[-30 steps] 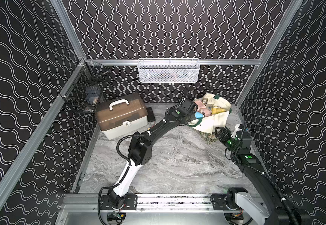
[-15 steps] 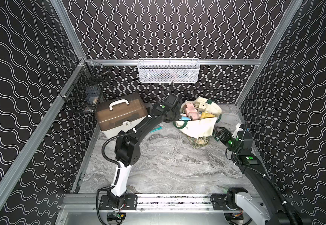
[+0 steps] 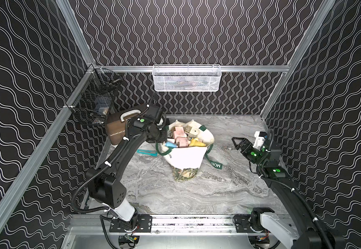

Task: Take out the pencil sharpeners from the tote bags
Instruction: Move the canvas bag to the center of the board, then adjust the canvas bag at the center of the board.

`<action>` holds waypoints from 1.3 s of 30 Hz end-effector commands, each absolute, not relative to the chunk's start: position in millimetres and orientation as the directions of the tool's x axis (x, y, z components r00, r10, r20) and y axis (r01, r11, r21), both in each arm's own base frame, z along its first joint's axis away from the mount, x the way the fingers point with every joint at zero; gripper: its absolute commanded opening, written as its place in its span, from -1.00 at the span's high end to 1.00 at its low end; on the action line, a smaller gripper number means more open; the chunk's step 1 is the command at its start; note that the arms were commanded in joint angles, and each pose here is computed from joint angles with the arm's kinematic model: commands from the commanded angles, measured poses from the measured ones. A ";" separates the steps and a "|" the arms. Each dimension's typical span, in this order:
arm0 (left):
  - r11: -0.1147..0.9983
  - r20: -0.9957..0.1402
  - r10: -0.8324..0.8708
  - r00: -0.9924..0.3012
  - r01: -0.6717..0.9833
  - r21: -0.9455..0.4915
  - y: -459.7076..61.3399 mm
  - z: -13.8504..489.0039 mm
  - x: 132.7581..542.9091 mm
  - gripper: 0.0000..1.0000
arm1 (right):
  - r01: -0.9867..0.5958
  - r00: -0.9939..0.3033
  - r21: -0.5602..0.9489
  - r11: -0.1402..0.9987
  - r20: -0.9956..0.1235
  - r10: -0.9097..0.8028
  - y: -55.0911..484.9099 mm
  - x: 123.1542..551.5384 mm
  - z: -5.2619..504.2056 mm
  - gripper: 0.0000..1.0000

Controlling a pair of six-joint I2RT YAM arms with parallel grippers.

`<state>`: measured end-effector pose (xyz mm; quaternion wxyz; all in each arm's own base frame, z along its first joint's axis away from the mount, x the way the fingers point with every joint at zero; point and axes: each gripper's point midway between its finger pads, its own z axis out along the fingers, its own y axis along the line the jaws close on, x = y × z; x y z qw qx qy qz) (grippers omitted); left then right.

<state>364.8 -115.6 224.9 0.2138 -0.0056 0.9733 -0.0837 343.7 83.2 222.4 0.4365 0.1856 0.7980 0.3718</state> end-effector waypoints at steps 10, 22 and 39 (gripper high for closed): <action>0.987 -0.463 -0.027 -0.886 0.048 -0.150 -106.0 219.0 387.3 1.00 | -0.136 -0.747 0.768 0.626 -0.495 0.444 194.9 379.9 199.7 -0.81; 0.991 -0.464 -0.077 -0.882 -0.015 -0.136 -84.6 209.8 394.2 1.00 | -0.099 -0.854 0.736 0.670 -0.409 0.322 231.4 416.6 146.3 -0.32; 0.976 -0.568 -0.183 -0.803 -0.079 -0.203 -72.7 256.7 446.7 1.00 | -0.237 -0.914 0.766 0.598 -0.385 0.130 306.5 303.8 153.7 1.00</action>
